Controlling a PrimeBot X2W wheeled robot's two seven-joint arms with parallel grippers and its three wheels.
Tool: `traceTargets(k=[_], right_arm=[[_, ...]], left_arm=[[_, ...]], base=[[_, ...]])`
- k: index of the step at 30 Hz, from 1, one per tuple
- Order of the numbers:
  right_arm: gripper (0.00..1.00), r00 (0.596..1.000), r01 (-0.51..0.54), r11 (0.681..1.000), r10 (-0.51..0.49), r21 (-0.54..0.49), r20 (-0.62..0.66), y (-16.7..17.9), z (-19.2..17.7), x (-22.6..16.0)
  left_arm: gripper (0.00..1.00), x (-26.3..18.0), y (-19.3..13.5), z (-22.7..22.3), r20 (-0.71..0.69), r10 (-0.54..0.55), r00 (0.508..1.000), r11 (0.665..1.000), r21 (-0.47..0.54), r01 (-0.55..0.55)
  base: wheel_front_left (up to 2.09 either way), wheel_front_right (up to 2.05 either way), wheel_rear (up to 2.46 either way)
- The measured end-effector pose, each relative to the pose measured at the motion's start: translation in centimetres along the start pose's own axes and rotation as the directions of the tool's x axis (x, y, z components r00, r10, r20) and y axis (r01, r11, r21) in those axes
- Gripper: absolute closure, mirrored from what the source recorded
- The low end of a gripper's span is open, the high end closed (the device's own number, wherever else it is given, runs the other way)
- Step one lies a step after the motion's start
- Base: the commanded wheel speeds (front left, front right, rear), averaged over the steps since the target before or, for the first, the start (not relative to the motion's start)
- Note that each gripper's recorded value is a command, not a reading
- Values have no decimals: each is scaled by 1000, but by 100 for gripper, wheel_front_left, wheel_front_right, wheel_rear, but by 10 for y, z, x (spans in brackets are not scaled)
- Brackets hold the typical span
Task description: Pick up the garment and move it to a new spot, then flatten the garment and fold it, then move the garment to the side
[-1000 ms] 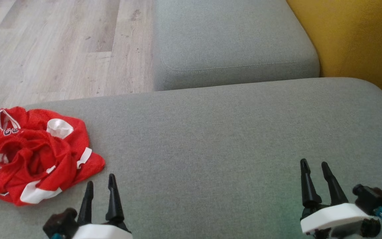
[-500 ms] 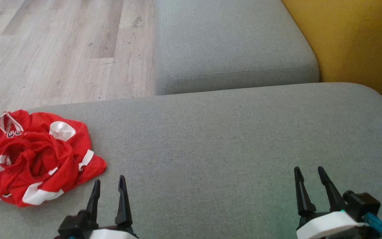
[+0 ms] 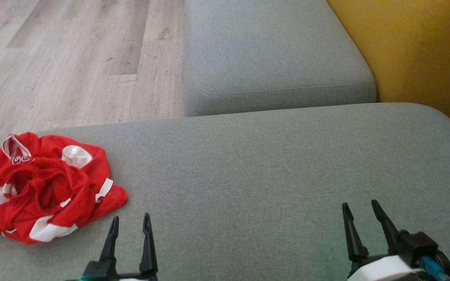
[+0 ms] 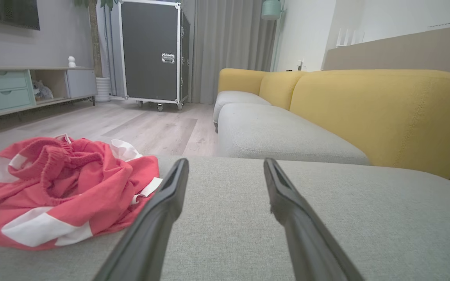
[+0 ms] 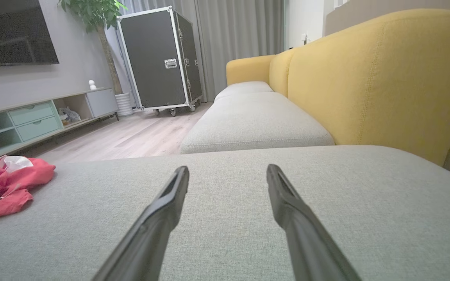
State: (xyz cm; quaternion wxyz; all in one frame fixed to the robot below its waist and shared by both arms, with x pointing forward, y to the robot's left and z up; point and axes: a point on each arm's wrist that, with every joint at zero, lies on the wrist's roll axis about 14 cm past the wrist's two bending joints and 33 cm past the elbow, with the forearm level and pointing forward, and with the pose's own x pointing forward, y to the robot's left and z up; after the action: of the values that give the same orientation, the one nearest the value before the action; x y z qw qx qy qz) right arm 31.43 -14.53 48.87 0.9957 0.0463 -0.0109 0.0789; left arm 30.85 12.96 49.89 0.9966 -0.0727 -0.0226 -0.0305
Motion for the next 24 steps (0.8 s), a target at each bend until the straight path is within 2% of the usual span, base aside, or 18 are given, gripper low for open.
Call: traceTargets(k=[7,24], right_arm=[[0,1000,-24,996,25,-82,2,5,-1,-3],[0,999,-42,996,40,-82,-31,9,-11,-4]], left_arm=[[0,-3,-2,0,17,-10,1000,998,59,9],[0,-11,1,-6,-1,3,1000,998,62,-3]], base=[[0,0,0],[0,0,0]])
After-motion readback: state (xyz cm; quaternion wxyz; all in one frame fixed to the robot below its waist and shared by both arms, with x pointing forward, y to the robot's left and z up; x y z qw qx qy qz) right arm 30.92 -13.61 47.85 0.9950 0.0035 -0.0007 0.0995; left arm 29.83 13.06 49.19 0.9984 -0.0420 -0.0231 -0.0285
